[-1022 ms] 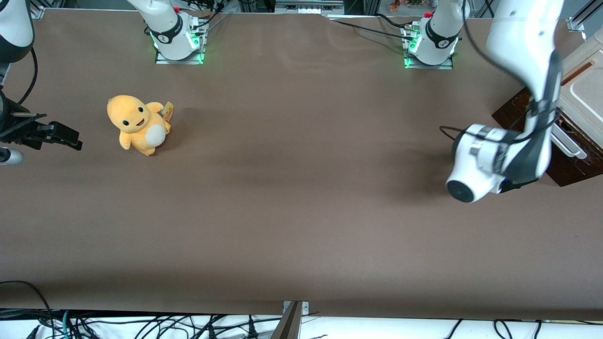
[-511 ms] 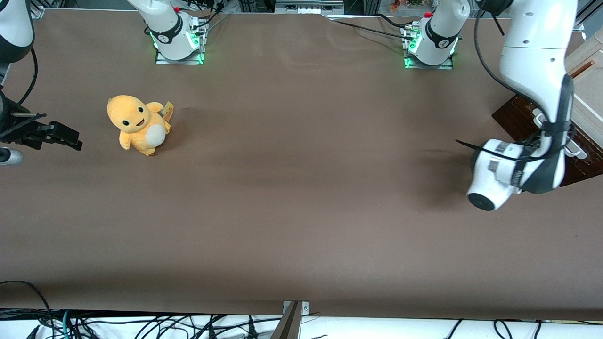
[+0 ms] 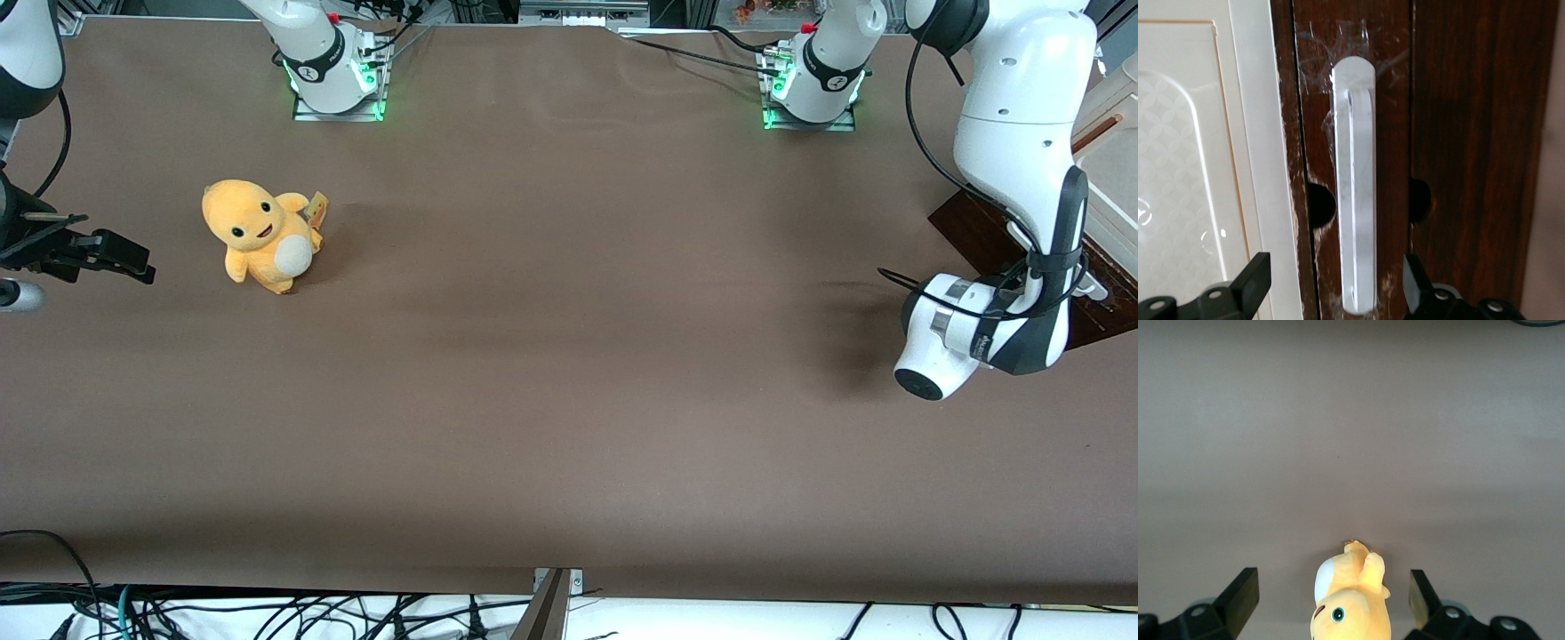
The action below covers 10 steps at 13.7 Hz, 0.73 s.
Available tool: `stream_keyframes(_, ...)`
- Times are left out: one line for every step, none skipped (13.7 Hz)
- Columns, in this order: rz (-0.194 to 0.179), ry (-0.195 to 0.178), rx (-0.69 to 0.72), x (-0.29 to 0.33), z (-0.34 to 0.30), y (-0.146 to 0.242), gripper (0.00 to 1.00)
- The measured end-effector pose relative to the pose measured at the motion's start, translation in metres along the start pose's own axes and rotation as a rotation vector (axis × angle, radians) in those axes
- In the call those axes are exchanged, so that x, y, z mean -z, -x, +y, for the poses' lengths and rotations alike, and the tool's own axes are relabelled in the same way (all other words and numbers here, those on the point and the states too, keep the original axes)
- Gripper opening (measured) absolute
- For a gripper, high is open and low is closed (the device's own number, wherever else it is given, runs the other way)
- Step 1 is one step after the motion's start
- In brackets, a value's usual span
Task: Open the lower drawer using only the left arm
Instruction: 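Close the left gripper around the white bar handle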
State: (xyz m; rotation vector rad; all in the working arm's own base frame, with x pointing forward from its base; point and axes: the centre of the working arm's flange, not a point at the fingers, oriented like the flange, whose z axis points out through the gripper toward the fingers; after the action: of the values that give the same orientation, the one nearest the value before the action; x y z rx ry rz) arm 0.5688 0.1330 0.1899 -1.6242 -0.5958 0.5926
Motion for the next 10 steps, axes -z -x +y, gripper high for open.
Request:
stream_keyframes(0.013,0.002,0.003,-0.006,0.002,-0.005,0.82)
stream_keyframes(0.021,0.013,0.001,-0.012,0.005,-0.010,0.82)
stream_keyframes(0.018,0.018,-0.007,-0.020,0.009,-0.011,0.79)
stream_keyframes(0.013,0.018,-0.011,-0.027,0.013,-0.011,0.79)
stream_keyframes(0.009,0.016,-0.013,-0.031,0.016,-0.010,0.71)
stream_keyframes(0.007,0.014,-0.013,-0.033,0.017,-0.009,0.71)
stream_keyframes(0.007,0.014,-0.011,-0.033,0.017,-0.008,0.65)
stream_keyframes(0.007,0.014,-0.011,-0.033,0.017,-0.009,0.52)
stream_keyframes(0.006,0.014,-0.011,-0.033,0.017,-0.009,0.47)
stream_keyframes(0.003,0.016,-0.011,-0.034,0.017,-0.009,0.46)
